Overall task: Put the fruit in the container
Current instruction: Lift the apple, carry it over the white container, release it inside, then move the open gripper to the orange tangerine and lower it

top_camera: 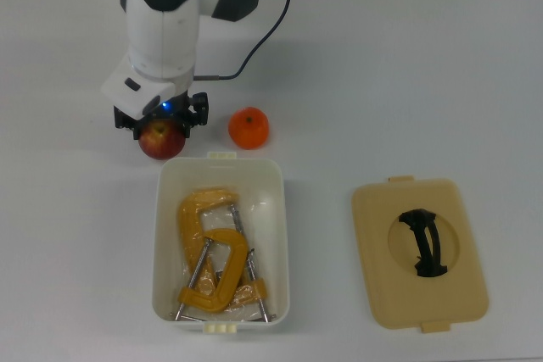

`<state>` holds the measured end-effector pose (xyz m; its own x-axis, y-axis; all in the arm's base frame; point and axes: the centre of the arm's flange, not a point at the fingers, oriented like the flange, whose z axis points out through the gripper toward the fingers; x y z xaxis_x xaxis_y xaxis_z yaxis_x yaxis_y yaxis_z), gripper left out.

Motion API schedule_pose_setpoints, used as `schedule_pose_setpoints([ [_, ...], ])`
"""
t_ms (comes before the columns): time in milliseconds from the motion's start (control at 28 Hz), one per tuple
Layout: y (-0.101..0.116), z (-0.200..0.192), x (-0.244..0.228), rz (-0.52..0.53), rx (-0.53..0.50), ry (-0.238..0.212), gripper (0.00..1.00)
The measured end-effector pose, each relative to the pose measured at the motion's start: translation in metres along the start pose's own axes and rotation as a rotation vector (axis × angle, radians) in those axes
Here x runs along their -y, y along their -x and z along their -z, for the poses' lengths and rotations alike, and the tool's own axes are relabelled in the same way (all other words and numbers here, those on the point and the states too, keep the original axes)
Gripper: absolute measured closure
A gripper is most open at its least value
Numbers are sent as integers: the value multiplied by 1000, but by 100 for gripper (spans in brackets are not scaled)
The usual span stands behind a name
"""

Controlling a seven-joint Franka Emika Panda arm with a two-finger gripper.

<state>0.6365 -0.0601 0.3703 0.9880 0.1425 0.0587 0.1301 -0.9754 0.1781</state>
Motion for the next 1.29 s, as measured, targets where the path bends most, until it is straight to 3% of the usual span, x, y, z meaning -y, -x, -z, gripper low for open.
schedule_pose_setpoints([
  [357,-27,104,-19,-111,-153,-90,13],
  [607,-45,115,-2,-137,-264,-132,13],
  [857,-66,99,36,-193,-344,-164,13],
  [1000,-71,94,46,-207,-353,-173,10],
  [1071,-71,96,45,-209,-357,-173,0],
  [1286,-67,103,42,-208,-309,-173,0],
])
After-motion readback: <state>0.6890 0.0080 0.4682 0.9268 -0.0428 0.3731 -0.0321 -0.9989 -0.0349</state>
